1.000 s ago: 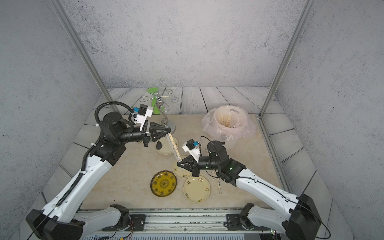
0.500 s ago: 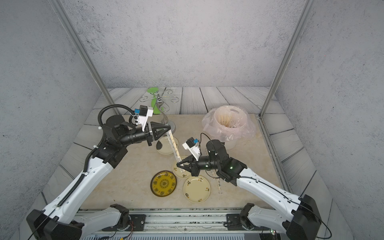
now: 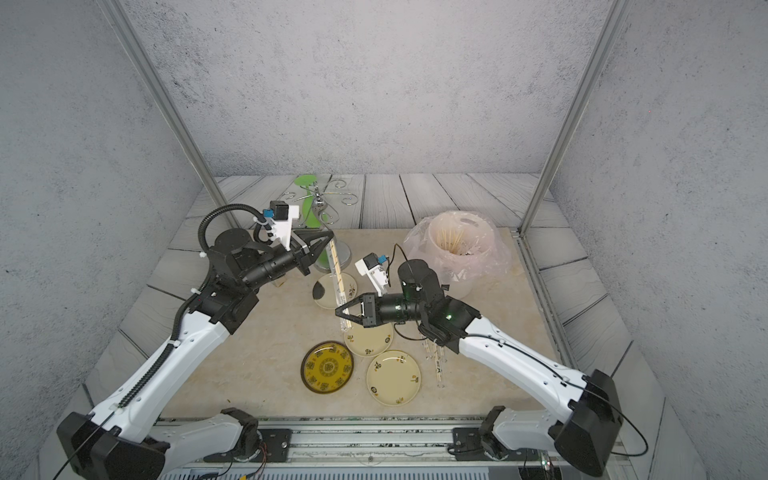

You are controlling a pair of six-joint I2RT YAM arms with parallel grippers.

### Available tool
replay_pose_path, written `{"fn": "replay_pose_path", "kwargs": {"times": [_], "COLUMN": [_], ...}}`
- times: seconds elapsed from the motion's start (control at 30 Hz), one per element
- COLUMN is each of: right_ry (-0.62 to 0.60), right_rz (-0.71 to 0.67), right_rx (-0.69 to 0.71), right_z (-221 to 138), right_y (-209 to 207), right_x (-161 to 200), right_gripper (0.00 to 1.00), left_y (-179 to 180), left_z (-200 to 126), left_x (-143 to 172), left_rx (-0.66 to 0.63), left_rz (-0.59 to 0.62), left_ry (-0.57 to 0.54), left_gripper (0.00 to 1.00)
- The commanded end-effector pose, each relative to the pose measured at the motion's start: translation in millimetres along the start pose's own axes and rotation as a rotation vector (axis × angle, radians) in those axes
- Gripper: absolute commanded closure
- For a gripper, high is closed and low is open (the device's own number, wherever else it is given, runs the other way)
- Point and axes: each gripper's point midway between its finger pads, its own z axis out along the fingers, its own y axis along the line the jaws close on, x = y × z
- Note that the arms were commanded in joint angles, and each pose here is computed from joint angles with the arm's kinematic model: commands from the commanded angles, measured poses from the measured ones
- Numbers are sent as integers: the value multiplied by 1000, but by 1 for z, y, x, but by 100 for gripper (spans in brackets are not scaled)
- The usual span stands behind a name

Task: Remove the packaging of disposable chopsticks
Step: Remove the packet bag from the disposable chopsticks.

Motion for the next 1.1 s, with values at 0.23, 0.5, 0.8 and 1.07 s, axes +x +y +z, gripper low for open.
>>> {"fn": "replay_pose_path", "kwargs": {"times": [0.23,0.5,0.8,1.07], "right_ry": [-326,-280,-260,-230], "right_rz": [-101,-110,-274,-446], "right_rx": [-138,-117,160,317], "right_z": [-16,3,-30,-55], "right_y": [50,33,-2,-13], "right_x": [-119,-123,-86,-71], "right_gripper": [100,100,100,100], "left_y": [-23,-19,-24,-37], "left_z": [1,-3,-24,-36], "left_x": [25,22,3,-8], "left_rx": [45,2,-23,28], "left_rz": [1,14,87,120], "left_ry": [104,96,-8,-62], "left_gripper": [100,100,100,68]}}
